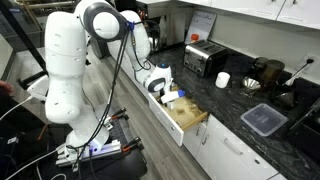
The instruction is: Open the first drawer from the right and then put a mug from the counter in it
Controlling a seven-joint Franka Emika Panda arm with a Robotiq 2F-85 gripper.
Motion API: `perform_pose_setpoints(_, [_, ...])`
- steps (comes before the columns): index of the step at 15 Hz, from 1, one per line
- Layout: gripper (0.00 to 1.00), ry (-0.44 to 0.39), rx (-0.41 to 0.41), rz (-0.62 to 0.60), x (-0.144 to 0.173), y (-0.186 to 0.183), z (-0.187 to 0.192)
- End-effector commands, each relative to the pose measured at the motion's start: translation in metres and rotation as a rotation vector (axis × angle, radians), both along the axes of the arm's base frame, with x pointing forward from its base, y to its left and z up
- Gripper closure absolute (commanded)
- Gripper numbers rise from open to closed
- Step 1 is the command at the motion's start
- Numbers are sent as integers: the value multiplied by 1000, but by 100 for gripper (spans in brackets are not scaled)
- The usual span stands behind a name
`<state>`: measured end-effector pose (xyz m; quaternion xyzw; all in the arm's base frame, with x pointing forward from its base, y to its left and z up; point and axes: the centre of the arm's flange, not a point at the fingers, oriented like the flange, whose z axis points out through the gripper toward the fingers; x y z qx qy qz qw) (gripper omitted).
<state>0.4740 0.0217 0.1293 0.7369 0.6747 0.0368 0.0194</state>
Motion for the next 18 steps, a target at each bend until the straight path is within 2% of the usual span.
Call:
perform_pose_setpoints(1, [98,8,4,67,15,-7,-21])
perform_pose_setpoints(4, [97,27,-1,95,22,-7,-28])
perform_pose_setpoints(5, [67,26,1,103,23,-7,-29])
perform_pose_setpoints(6, [66,26,0,110,25,-7,-28])
perform_pose_setpoints(8, [54,26,-1,122,27,-6,-26])
perform_pose_setpoints(15, [4,42,-9,191,39,-1,-5])
perform_pose_setpoints(18, [0,48,-24,226,50,-1,14])
